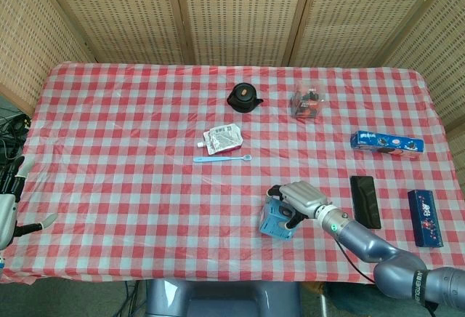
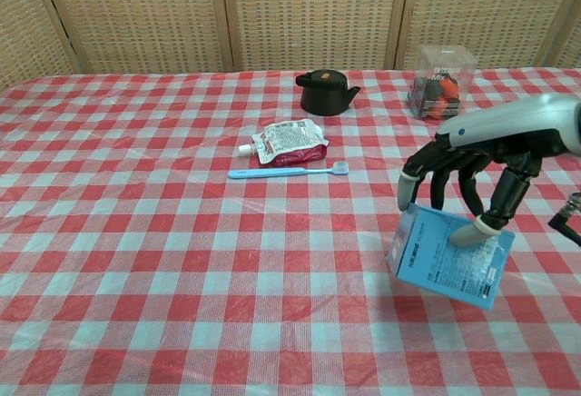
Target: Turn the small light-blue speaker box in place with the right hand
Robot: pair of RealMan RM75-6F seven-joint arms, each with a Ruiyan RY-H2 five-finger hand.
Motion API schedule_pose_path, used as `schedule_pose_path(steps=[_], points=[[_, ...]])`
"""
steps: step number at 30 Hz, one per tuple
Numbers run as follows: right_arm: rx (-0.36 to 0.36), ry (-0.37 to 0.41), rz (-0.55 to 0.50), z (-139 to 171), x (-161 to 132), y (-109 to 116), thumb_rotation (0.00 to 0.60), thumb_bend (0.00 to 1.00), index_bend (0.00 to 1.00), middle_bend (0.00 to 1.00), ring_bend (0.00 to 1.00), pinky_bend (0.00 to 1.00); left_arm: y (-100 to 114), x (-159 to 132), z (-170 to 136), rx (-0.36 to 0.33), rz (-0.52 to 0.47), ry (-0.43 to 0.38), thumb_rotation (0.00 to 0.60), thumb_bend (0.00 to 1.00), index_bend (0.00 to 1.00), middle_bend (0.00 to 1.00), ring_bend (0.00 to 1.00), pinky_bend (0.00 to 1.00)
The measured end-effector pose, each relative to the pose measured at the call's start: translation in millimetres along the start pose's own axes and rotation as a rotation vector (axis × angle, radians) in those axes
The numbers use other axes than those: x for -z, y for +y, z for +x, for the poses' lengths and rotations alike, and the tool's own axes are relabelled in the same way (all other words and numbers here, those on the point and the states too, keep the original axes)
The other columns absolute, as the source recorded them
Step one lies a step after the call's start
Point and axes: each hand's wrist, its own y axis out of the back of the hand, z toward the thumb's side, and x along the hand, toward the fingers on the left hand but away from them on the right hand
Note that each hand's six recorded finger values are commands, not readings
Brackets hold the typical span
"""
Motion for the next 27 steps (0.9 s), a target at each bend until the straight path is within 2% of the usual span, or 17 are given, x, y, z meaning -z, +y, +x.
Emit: schedule_pose_path(steps=[2,6,7,9,10,11,12,13,14,16,17,23,27], points=[[-0.047,0.006,-0.003,-2,-4,-1,0.600,0.75,0.42,0.47,0.45,0.54,-1,0,0,0.002,0.001,0.000,0.600,0.00,0.00,0.00,0.00,0.00],[-0.094,-0.003,0.014,-7,-1,-5,0.600,0.75,0.42,0.47,0.45,0.53,-1,-1,1,0.005,0.003,-0.002,0.600,0.00,0.00,0.00,0.00,0.00],[-0.100,-0.006,0.019,-9,0,-6,0.600,0.75,0.41,0.45,0.44,0.50,-1,-1,1,0.004,0.003,-0.002,0.600,0.00,0.00,0.00,0.00,0.00],[-0.110,-0.015,0.031,-11,4,-9,0.600,0.72,0.34,0.36,0.35,0.36,-1,-1,1,0.004,0.003,-0.002,0.600,0.00,0.00,0.00,0.00,0.00],[-0.115,-0.020,0.037,-12,6,-10,0.600,0.67,0.28,0.28,0.26,0.26,-1,-1,1,0.004,0.003,-0.002,0.600,0.00,0.00,0.00,0.00,0.00],[-0.120,-0.027,0.045,-13,9,-12,0.600,0.58,0.22,0.19,0.17,0.16,-2,-1,1,0.005,0.004,-0.002,0.600,0.00,0.00,0.00,0.00,0.00],[-0.121,-0.033,0.050,-13,11,-13,0.600,0.51,0.18,0.13,0.11,0.11,-2,-1,1,0.007,0.005,-0.004,0.600,0.00,0.00,0.00,0.00,0.00],[-0.116,-0.037,0.055,-14,13,-12,0.600,0.40,0.11,0.06,0.04,0.05,-2,-1,1,0.008,0.006,-0.005,0.600,0.00,0.00,0.00,0.00,0.00],[-0.100,-0.040,0.064,-15,15,-11,0.600,0.29,0.06,0.02,0.01,0.01,-2,-1,1,0.007,0.006,-0.005,0.600,0.00,0.00,0.00,0.00,0.00],[-0.064,-0.044,0.082,-17,17,-6,0.600,0.17,0.01,0.00,0.00,0.00,-2,-1,0,0.005,0.005,-0.006,0.600,0.00,0.00,0.00,0.00,0.00],[-0.032,-0.046,0.096,-18,18,-2,0.600,0.14,0.00,0.00,0.00,0.00,-1,-1,0,0.004,0.004,-0.005,0.600,0.00,0.00,0.00,0.00,0.00],[0.188,-0.041,0.141,-11,13,28,0.600,0.13,0.00,0.00,0.00,0.00,-1,-2,0,0.003,0.003,-0.009,0.600,0.00,0.00,0.00,0.00,0.00],[0.278,-0.025,0.161,5,1,36,0.600,0.12,0.00,0.00,0.00,0.00,-2,-3,0,0.004,0.006,-0.013,0.600,0.00,0.00,0.00,0.00,0.00]])
